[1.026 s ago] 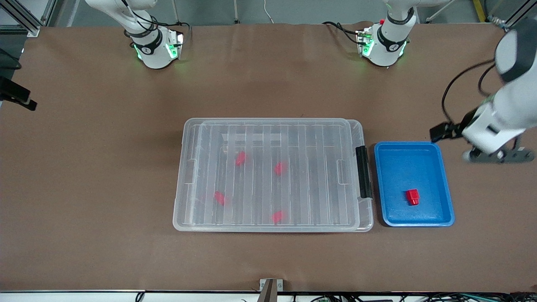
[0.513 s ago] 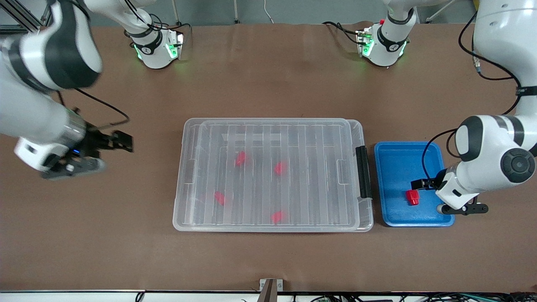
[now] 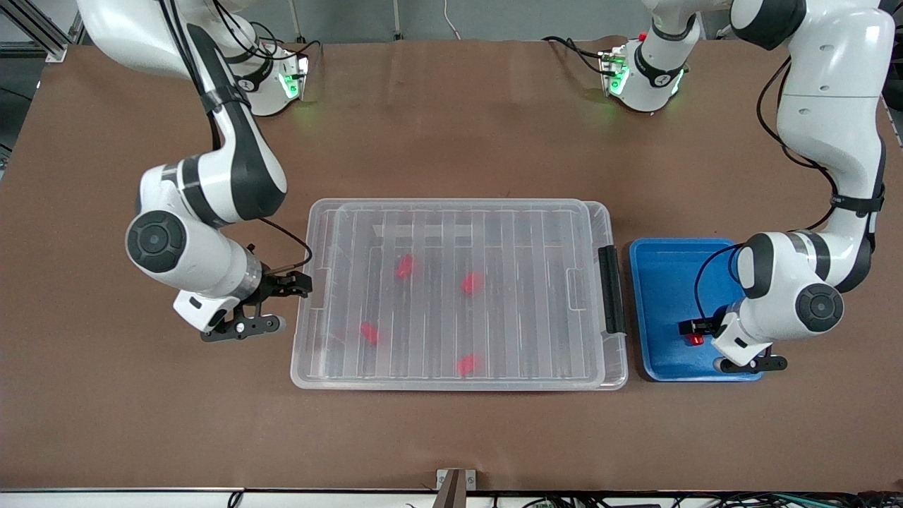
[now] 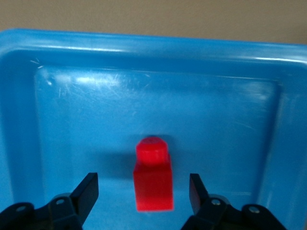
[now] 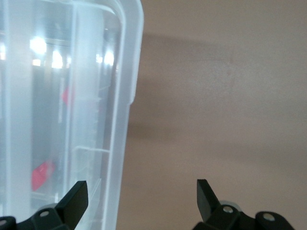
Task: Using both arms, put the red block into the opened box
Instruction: 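Grasp the red block in the blue tray with the left gripper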
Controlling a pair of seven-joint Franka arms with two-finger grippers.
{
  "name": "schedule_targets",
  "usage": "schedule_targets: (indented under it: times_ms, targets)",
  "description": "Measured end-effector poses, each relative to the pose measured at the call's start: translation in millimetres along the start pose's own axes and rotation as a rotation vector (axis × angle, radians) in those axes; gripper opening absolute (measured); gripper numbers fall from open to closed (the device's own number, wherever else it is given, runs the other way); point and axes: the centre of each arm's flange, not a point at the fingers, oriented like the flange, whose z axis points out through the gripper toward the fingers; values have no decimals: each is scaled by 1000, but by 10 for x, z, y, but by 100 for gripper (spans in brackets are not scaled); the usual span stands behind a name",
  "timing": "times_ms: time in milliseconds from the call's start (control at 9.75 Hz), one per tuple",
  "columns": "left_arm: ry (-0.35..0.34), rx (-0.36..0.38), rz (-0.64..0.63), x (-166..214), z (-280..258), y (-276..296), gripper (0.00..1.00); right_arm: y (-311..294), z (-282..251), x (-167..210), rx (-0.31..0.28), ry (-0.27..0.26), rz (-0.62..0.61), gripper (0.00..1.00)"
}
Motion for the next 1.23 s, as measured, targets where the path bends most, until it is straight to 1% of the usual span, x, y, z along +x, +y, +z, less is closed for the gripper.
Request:
schedule_targets:
  times_ms: [103, 205, 410, 513, 615, 821, 1026, 1128, 1231]
  targets:
    - [-3, -1, 0, 0, 47, 2, 81, 50, 104, -16, -3, 0, 8, 100]
    - [-4, -2, 4, -2, 54, 28, 64, 57, 138, -18, -3, 6, 9, 100]
    - [9, -2, 6, 27, -7, 49, 34, 60, 164, -2, -2, 30, 10, 100]
    - [35, -2, 2, 72, -160, 22, 35, 67, 177, -1, -2, 35, 11, 100]
    - [62, 0, 0, 98, -433, 6, 35, 79, 178, 3, -1, 38, 14, 100]
    - [90, 5, 13, 25, -1210, 102, 35, 117, 187, 16, 2, 50, 22, 100]
    - [106, -2, 63, -205, -1983, 441, 35, 114, 222, 27, 5, 58, 23, 100]
    - [104, -8, 75, -334, -2236, 657, 35, 100, 254, 39, 9, 62, 24, 100]
    - [89, -20, 75, -454, -2363, 930, 35, 89, 297, 57, 20, 68, 31, 100]
